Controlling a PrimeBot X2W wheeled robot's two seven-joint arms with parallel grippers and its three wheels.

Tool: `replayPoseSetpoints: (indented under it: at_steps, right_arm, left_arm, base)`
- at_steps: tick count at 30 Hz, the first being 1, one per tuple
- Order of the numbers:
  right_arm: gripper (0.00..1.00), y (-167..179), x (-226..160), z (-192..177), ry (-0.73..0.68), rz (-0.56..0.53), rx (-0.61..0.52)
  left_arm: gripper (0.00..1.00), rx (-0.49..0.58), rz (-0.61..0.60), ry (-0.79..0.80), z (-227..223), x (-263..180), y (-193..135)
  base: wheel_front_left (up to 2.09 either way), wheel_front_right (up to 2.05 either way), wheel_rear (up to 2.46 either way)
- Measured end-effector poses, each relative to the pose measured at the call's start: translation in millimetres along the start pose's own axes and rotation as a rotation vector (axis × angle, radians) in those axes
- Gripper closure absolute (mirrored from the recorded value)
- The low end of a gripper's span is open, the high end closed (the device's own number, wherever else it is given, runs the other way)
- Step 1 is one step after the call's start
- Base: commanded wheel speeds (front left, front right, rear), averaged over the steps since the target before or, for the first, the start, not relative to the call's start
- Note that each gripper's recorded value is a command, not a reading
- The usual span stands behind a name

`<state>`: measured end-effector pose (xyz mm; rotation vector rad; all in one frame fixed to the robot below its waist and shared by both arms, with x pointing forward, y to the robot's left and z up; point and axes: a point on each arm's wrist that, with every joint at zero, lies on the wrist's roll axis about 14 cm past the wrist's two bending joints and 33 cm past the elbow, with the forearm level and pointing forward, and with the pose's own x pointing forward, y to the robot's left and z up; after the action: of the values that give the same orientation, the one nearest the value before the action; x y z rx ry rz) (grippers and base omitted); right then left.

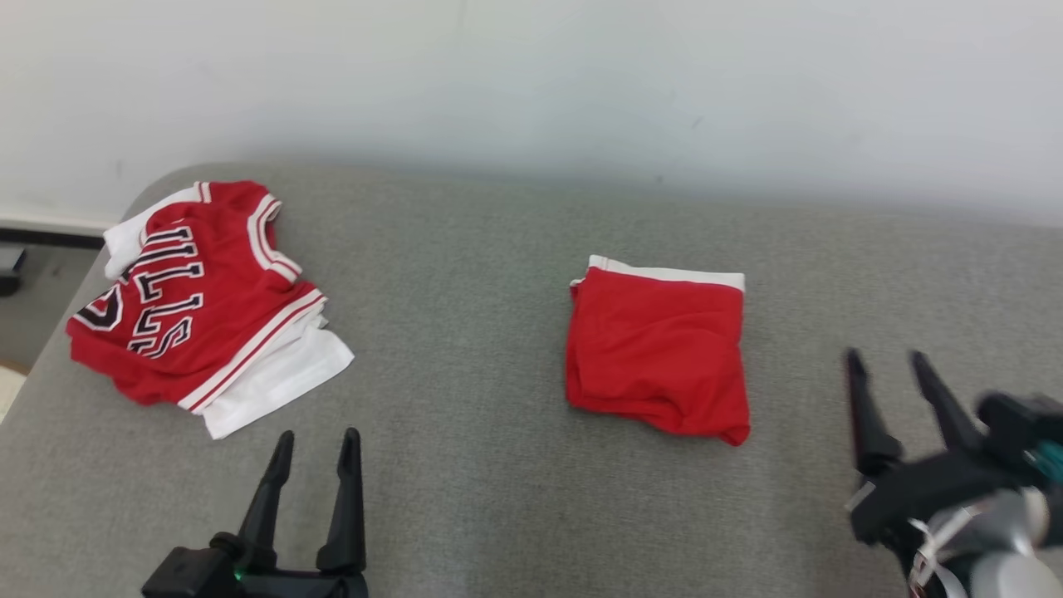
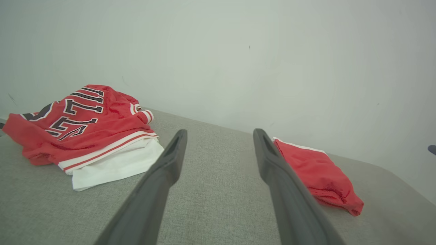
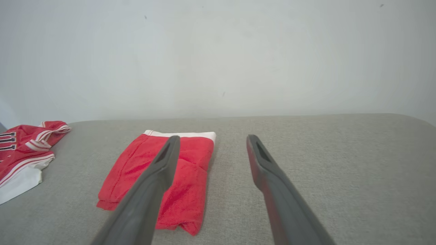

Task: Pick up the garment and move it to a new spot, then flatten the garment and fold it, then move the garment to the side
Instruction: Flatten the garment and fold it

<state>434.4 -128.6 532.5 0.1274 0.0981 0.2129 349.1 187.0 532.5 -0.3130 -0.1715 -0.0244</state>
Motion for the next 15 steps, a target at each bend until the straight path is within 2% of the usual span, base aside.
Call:
replayPoseSetpoints:
  at_steps: [4,15]
  right_arm:
    - [0.00,-31,-27,0,-0.070,-0.092,0.003]
    - [0.00,-49,-72,-17,-0.145,-0.167,-0.045]
  left_arm:
    - [0.00,0.005,-0.002,-0.017,5,3,0]
    - [0.00,0.041,-0.013,0.024,-7,-6,-1]
  base:
    - [0.00,0.00,0.00]
    - [0.00,0.00,0.00]
